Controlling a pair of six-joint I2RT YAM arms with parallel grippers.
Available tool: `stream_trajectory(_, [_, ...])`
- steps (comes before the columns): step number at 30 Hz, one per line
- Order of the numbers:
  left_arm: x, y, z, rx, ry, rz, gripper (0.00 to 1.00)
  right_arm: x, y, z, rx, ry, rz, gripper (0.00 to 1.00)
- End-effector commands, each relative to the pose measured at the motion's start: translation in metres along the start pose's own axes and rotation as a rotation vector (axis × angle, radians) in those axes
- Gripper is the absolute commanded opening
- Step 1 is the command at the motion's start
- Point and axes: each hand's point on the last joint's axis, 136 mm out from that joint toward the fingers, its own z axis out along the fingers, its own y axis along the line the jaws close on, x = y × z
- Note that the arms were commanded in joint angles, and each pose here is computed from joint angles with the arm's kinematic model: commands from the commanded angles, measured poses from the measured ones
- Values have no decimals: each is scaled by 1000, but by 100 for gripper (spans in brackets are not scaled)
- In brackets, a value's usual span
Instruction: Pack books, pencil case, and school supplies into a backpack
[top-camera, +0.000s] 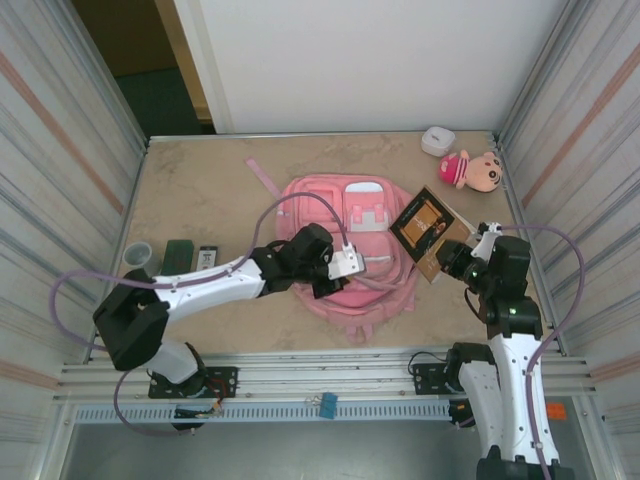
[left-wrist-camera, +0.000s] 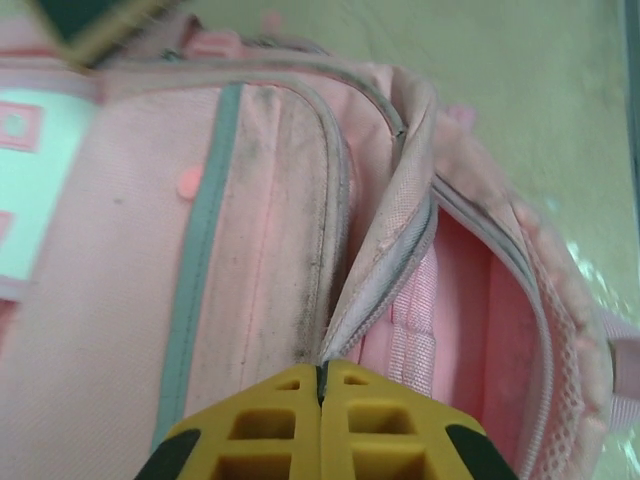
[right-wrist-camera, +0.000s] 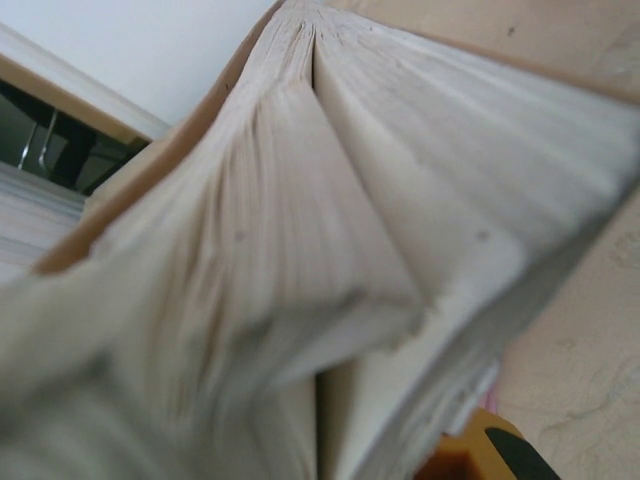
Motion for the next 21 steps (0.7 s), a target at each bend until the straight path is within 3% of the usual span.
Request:
stream_trajectory(1, [-49, 42, -24, -178, -148, -99, 0, -38, 17, -23, -14, -148, 21, 0])
stream_trajectory(7, [-85, 87, -43, -268, -253, -228, 0, -44, 30, -63, 64, -128, 33, 0])
stream_trajectory(10, [-105, 107, -53, -333, -298, -258, 0, -28, 37, -75, 56, -41, 54, 0])
stream_trajectory(21, [-147, 134, -69, -371, -393, -314, 0, 31, 58, -84, -66, 239, 259, 0])
